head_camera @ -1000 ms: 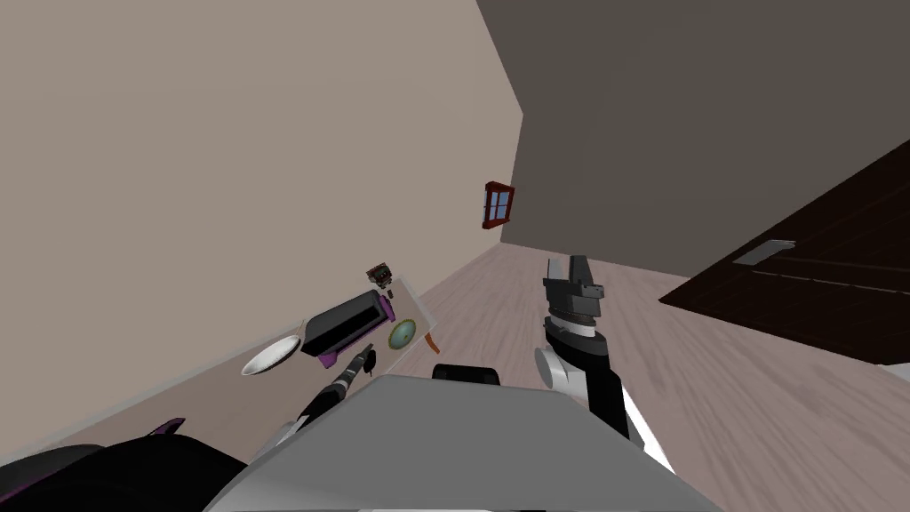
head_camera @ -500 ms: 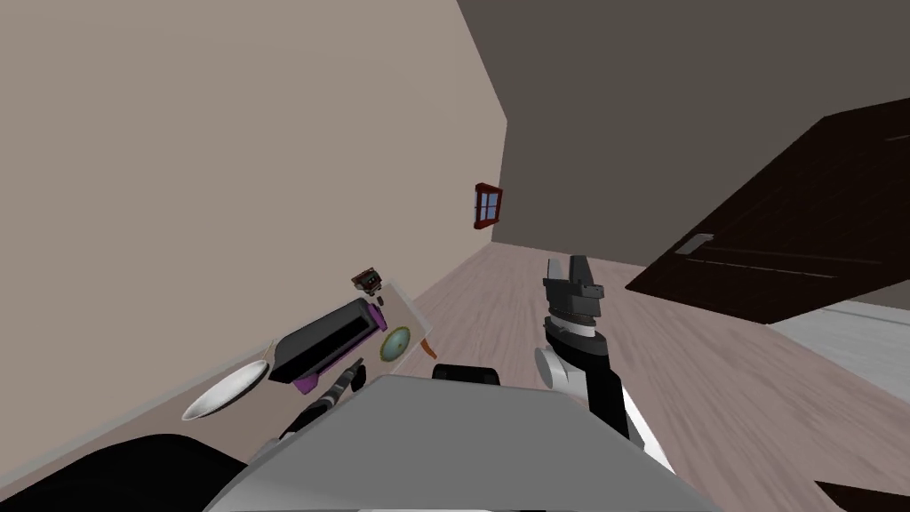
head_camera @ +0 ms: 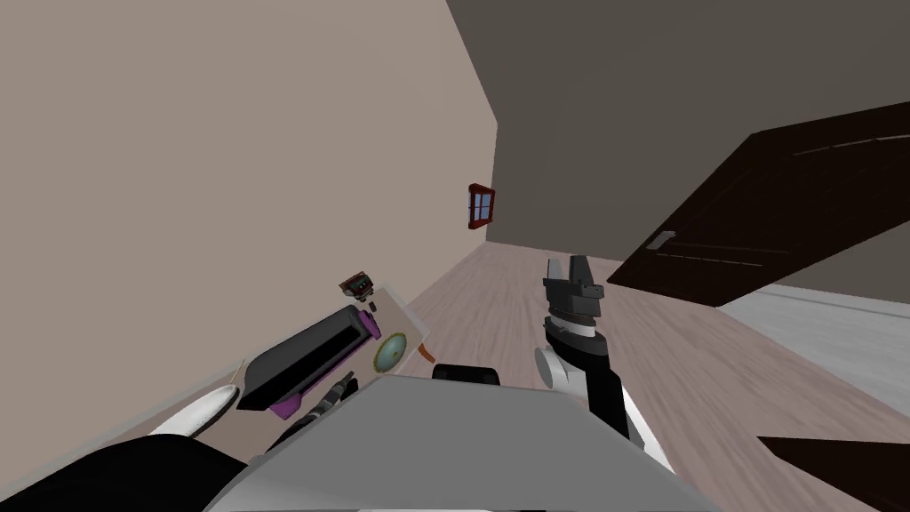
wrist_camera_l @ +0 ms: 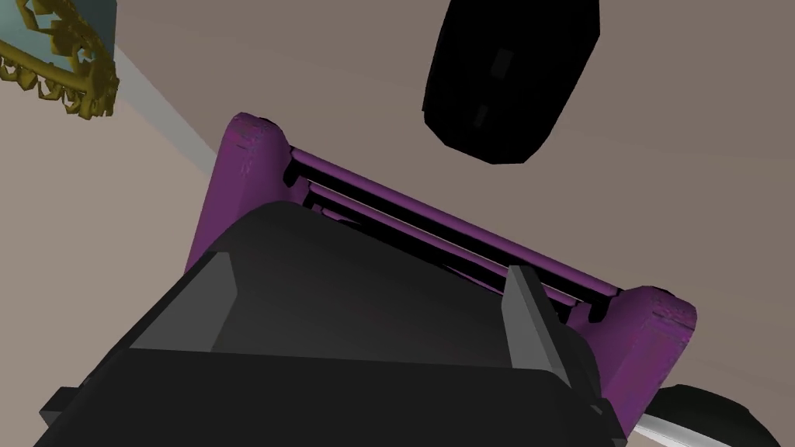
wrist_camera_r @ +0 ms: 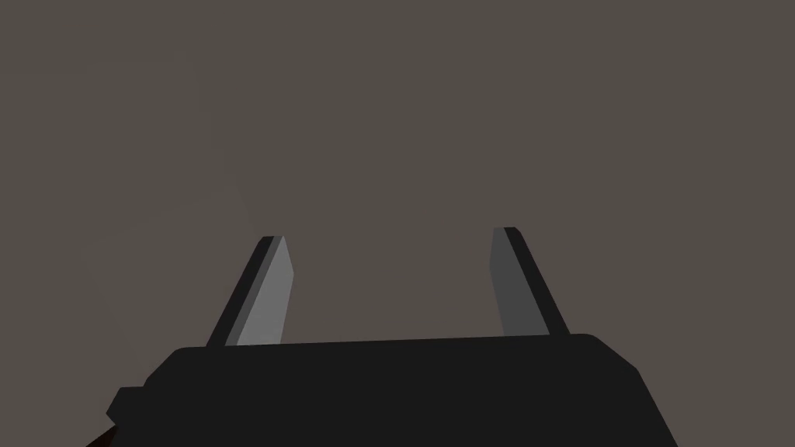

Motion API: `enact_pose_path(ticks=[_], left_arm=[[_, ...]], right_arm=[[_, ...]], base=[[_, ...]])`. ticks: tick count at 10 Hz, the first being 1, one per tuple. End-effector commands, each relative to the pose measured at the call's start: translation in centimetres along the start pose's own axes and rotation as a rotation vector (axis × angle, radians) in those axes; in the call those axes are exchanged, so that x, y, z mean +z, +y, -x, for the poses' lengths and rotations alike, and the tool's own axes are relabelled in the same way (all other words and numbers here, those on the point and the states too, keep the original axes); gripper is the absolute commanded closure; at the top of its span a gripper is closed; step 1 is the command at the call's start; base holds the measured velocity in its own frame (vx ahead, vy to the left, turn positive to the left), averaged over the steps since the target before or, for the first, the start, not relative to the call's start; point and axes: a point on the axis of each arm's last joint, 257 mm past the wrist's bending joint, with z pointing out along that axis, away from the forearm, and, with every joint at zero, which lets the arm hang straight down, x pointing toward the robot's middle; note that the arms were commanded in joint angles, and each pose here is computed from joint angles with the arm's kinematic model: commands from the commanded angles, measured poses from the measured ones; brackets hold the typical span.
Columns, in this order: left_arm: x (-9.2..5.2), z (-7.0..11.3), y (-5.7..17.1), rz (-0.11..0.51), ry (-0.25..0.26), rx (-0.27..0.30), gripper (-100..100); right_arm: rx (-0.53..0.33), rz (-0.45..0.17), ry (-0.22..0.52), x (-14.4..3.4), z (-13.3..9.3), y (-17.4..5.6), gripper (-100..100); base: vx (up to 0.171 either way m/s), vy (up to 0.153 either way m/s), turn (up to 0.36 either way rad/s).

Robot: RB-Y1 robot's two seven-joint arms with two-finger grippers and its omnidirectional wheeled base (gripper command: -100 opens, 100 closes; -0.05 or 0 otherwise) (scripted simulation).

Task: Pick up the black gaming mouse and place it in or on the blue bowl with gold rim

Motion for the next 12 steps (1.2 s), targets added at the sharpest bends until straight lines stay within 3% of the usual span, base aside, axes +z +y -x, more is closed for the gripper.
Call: enact_pose_path(ticks=[1, 5, 8, 10, 11, 12], left_arm=[[-0.2, -0.3, 1.4, 0.029, 0.007, 0.005, -100], [-1.9, -2.2, 8.8, 0.186, 0.065, 0.056, -100], [-2.7, -3.1, 10.9, 0.230, 0.085, 0.065, -100], [-3.8, -5.2, 13.3, 0.284, 0.125, 0.079, -100], [-3.8, -5.2, 13.3, 0.284, 0.125, 0.079, -100], [-4.8, -8.0, 14.7, 0.318, 0.171, 0.085, -100]], right_arm=[[0.000, 0.000, 0.000, 0.0, 0.0, 0.0, 0], [0.000, 0.000, 0.000, 0.0, 0.0, 0.0, 0], [0.000, 0.000, 0.000, 0.0, 0.0, 0.0, 0], [0.000, 0.000, 0.000, 0.0, 0.0, 0.0, 0], [0.000, 0.000, 0.000, 0.0, 0.0, 0.0, 0], [0.000, 0.000, 0.000, 0.0, 0.0, 0.0, 0]], base=[[0.020, 0.024, -0.130], [0.046, 0.055, -0.254], [0.016, 0.028, -0.117], [0.018, 0.024, -0.144], [0.020, 0.028, -0.070], [0.024, 0.027, -0.188]])
